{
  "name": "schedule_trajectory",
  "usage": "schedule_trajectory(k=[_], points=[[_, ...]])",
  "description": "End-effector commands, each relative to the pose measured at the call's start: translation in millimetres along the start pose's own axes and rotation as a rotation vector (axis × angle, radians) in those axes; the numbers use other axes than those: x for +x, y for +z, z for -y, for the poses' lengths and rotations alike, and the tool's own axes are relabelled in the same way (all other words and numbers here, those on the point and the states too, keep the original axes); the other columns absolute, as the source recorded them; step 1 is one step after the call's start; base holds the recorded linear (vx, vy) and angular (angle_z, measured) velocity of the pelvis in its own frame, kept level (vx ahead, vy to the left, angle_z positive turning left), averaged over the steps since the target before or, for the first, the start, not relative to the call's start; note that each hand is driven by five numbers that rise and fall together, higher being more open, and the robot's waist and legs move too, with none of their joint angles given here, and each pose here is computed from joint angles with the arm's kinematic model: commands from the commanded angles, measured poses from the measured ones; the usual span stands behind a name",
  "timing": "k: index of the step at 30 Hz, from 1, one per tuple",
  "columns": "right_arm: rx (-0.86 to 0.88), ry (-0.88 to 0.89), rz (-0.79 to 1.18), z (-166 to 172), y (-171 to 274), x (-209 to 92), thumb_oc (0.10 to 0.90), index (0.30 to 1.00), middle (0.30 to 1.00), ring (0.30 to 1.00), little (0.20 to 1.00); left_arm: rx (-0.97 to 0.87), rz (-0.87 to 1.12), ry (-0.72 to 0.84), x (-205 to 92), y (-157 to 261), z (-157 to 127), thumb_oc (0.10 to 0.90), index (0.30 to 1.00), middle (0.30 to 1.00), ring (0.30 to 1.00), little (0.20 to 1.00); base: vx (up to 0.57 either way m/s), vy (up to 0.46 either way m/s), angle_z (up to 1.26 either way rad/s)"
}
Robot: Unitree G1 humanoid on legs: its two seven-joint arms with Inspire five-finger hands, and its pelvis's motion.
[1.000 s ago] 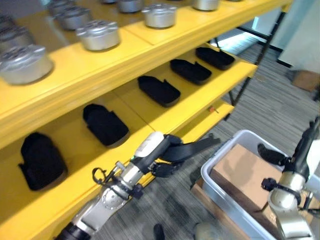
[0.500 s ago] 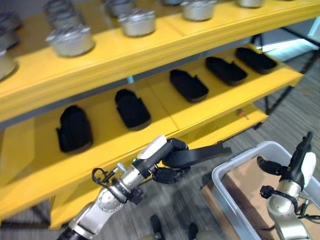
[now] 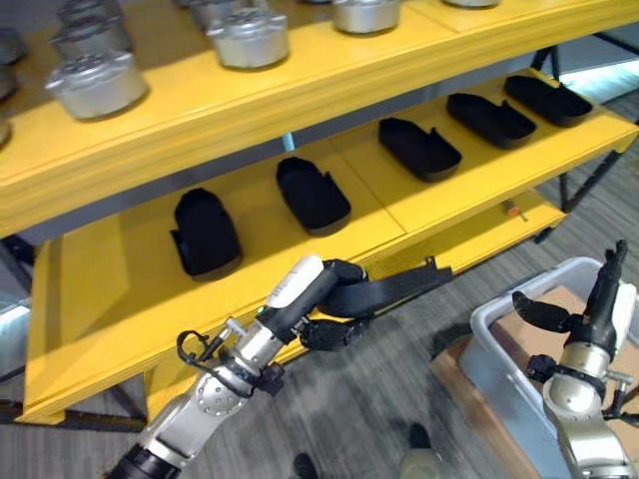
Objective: Move parts from the plastic box to the shelf.
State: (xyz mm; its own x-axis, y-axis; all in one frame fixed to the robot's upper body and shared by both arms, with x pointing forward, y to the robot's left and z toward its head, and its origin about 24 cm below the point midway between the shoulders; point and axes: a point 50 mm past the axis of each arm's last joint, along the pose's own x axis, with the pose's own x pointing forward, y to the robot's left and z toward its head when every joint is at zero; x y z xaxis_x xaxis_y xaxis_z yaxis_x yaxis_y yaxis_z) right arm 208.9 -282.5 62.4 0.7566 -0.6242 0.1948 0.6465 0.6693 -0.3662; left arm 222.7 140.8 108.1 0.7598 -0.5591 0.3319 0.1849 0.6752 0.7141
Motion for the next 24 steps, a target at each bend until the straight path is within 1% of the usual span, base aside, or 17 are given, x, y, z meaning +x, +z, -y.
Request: schedule_trajectory(k=[1,5,10,14,16,18,19,22,24], points=[[0.058,-0.007,0.363,0,72,22,0.9,1.0,1.0,1.0,1.0,0.09,0.27,0.361,8,41,-58,0.4,0.3,0.3,0.3,0.3,-0.03,0.267,0.24],[0.089,-0.026,0.369,0,74,19,0.9,1.0,1.0,1.0,1.0,0.15,0.264,0.397,0,40,-62,0.4,0.3,0.3,0.3,0.3,-0.04,0.258,0.15],[0.071,-0.048,0.371,-4,73,16,0.9,1.0,1.0,1.0,1.0,0.163,0.241,0.456,0,37,-65,0.4,0.3,0.3,0.3,0.3,0.02,0.154,0.29],[0.042,-0.03,0.417,-3,76,13,0.9,1.0,1.0,1.0,1.0,0.137,0.244,0.466,-2,39,-70,0.4,0.3,0.3,0.3,0.3,0.05,0.051,0.13],[-0.021,-0.014,0.459,0,77,14,0.9,1.0,1.0,1.0,1.0,0.127,0.24,0.46,-1,38,-70,0.4,0.3,0.3,0.3,0.3,0.11,0.002,0.0],[-0.037,-0.026,0.45,3,76,15,0.9,1.0,1.0,1.0,1.0,0.127,0.245,0.456,1,37,-69,0.4,0.3,0.3,0.3,0.3,0.11,-0.029,0.35],[-0.056,-0.078,0.425,16,64,15,0.9,1.0,1.0,1.0,1.0,0.111,0.278,0.442,7,40,-67,0.4,0.3,0.3,0.3,0.3,0.12,-0.062,0.57],[-0.079,-0.104,0.423,23,62,16,0.9,1.0,1.0,1.0,1.0,0.136,0.306,0.459,4,44,-68,0.4,0.3,0.3,0.3,0.3,0.12,-0.059,0.74],[-0.094,-0.105,0.405,26,59,17,0.9,1.0,1.0,1.0,1.0,0.159,0.312,0.475,2,46,-69,0.4,0.3,0.3,0.3,0.3,0.09,-0.046,0.15]])
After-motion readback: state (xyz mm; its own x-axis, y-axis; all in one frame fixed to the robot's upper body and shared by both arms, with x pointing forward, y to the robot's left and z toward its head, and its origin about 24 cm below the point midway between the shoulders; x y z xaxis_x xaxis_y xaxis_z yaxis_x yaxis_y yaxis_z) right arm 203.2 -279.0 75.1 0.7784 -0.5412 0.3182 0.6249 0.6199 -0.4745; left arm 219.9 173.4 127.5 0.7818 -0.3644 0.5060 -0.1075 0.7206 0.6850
